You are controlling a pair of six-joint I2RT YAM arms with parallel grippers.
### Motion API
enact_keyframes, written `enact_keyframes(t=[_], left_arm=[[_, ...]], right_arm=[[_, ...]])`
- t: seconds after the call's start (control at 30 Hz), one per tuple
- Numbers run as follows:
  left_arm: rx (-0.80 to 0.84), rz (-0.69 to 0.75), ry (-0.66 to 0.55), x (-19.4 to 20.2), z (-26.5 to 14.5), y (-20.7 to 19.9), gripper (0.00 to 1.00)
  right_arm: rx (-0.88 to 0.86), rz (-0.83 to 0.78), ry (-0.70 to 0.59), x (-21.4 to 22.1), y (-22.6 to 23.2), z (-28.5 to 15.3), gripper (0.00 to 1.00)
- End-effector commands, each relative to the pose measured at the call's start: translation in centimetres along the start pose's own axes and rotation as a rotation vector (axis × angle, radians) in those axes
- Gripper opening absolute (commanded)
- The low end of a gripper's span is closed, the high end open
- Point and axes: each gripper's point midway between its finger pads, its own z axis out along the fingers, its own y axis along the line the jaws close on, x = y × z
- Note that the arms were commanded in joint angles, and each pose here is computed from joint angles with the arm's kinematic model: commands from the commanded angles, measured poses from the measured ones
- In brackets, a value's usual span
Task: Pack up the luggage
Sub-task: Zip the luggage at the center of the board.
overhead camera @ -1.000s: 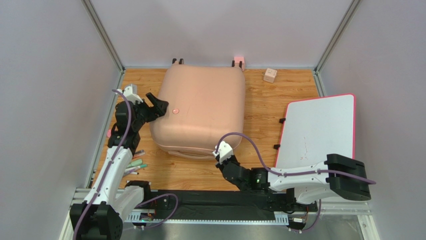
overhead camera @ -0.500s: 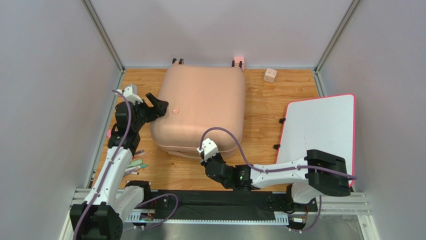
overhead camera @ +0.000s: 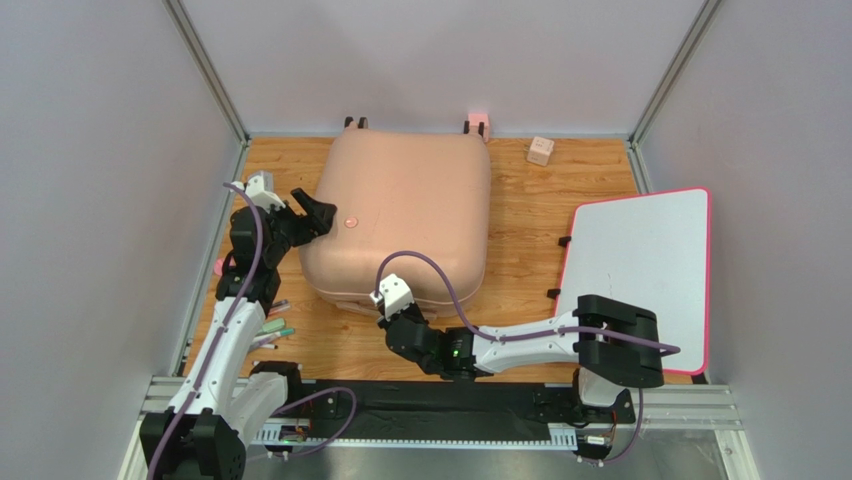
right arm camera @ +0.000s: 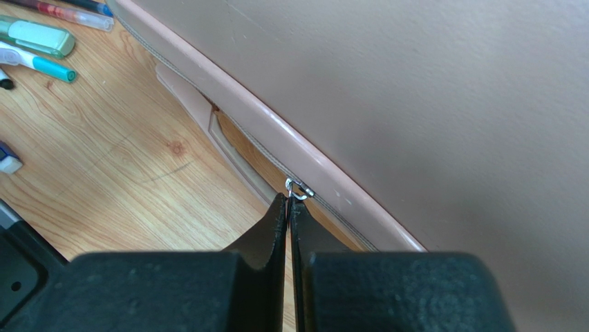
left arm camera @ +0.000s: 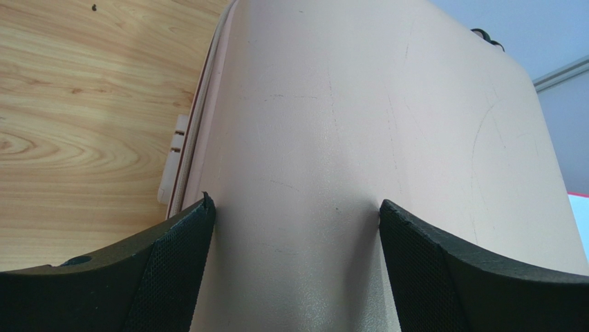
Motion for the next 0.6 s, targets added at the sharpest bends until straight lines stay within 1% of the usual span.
enact_keyframes(t=[0.0, 0.17, 0.27, 0.43, 0.5, 0.53, 0.57], left_arm=[[0.048, -0.084, 0.34, 9.0, -2.0, -0.3, 0.91], [0.061, -0.082, 0.355, 9.7, -2.2, -0.6, 0.9], [0.076, -0.08, 0.368, 10.5, -2.4, -1.0, 0.9], [0.113, -0.08, 0.393, 11.8, -2.5, -2.3, 0.9], [0.123, -0.08, 0.395, 11.9, -2.5, -2.8, 0.9], [0.133, -0.073, 0.4, 12.2, -2.6, -3.2, 0.9], [0.142, -0.07, 0.402, 12.3, -2.7, -3.6, 0.89]], right_arm=[[-0.16, 0.147, -0.117, -4.7, 5.3, -0.2, 0.0], [-0.099, 0.178, -0.109, -3.7, 4.1, -0.1, 0.0], [-0.053, 0.198, -0.106, -3.2, 2.5, -0.6, 0.0], [-0.027, 0.214, -0.104, -2.9, 0.6, -2.1, 0.0], [-0.001, 0.209, -0.083, -1.9, -0.4, -2.5, 0.0], [0.002, 0.221, -0.092, -2.2, -0.9, -3.0, 0.0], [0.016, 0.214, -0.078, -1.3, -1.5, -3.3, 0.0]])
